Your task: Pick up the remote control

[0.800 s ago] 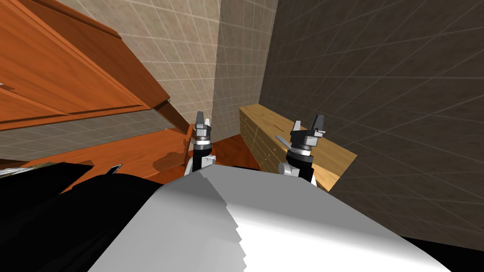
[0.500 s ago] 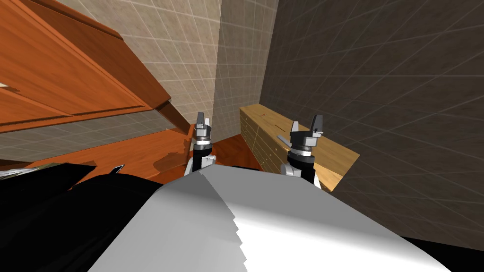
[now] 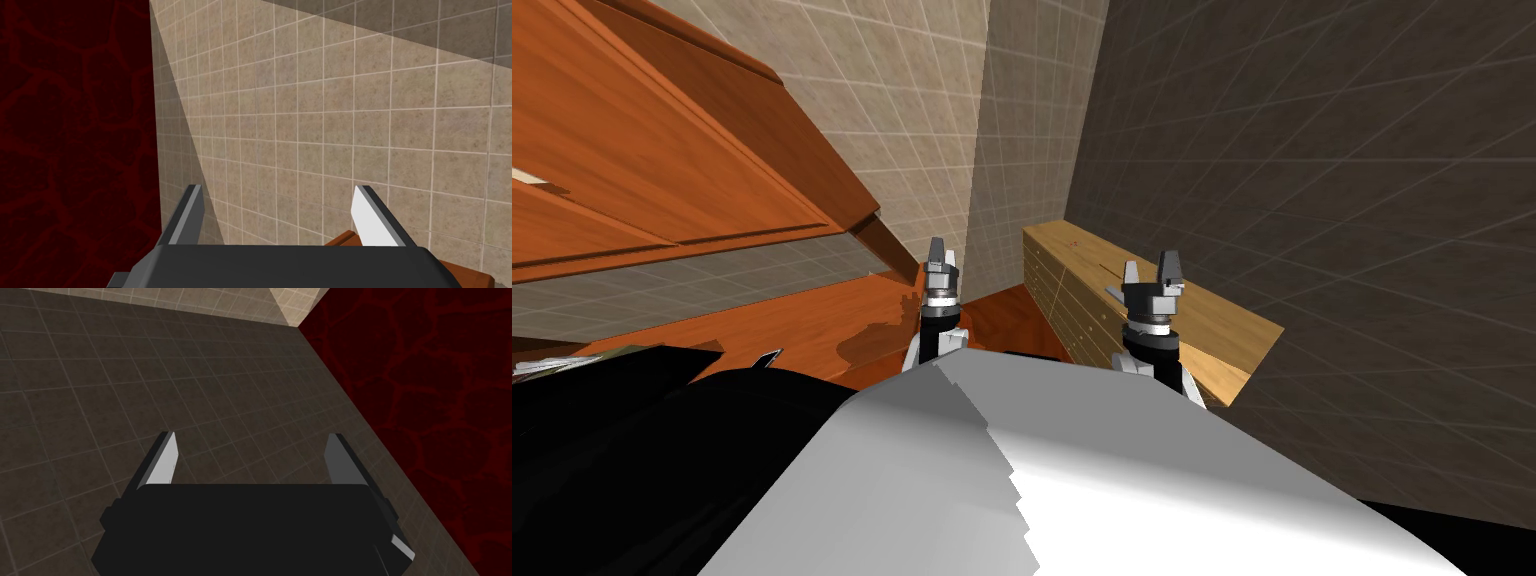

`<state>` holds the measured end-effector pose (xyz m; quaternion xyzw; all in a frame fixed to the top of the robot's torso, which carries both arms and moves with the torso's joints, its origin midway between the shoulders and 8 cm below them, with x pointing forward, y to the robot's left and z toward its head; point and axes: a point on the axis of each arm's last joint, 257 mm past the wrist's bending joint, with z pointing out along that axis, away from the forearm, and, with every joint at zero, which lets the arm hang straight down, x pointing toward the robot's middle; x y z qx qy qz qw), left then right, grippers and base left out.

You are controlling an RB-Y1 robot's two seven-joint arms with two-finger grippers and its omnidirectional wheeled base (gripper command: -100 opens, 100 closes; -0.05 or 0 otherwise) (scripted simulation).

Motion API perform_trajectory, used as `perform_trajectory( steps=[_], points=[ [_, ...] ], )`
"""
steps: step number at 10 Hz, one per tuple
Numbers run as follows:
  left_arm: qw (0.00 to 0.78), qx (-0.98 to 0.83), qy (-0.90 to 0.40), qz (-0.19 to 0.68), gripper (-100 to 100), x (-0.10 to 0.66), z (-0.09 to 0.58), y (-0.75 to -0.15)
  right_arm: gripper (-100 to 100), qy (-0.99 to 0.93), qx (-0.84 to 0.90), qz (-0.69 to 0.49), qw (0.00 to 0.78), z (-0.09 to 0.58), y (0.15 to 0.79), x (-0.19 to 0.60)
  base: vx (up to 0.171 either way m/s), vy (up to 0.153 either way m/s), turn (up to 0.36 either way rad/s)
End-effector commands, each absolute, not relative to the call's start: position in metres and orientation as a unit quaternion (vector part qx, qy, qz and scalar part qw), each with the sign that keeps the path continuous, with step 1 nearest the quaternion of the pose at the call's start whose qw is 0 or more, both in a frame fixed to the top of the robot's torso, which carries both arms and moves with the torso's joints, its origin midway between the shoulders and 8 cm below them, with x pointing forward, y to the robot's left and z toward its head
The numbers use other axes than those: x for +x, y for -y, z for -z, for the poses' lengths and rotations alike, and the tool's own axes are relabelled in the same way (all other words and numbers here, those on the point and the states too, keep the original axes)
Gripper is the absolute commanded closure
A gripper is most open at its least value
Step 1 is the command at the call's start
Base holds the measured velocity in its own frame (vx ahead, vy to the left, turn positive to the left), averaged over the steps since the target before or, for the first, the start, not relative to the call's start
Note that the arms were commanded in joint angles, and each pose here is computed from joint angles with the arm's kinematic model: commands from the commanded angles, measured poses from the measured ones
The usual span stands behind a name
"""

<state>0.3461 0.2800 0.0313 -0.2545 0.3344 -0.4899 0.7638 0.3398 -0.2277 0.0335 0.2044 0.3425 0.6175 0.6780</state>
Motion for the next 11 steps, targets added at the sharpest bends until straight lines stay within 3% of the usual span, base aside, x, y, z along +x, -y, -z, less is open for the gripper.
perform_trajectory(
  steps=[1,11],
  points=[
    [0.764,-0.255,-0.334,0.49,0,0.346,-0.031,-0.28,-100,-0.362,0.188,-0.616,0.674,-0.026,0.223,0.337,0.004,0.09,0.015],
    [0.764,-0.255,-0.334,0.49,0,0.346,-0.031,-0.28,-100,-0.479,0.129,-0.594,0.634,0.041,0.212,0.332,0.014,0.075,0.022]
  ],
)
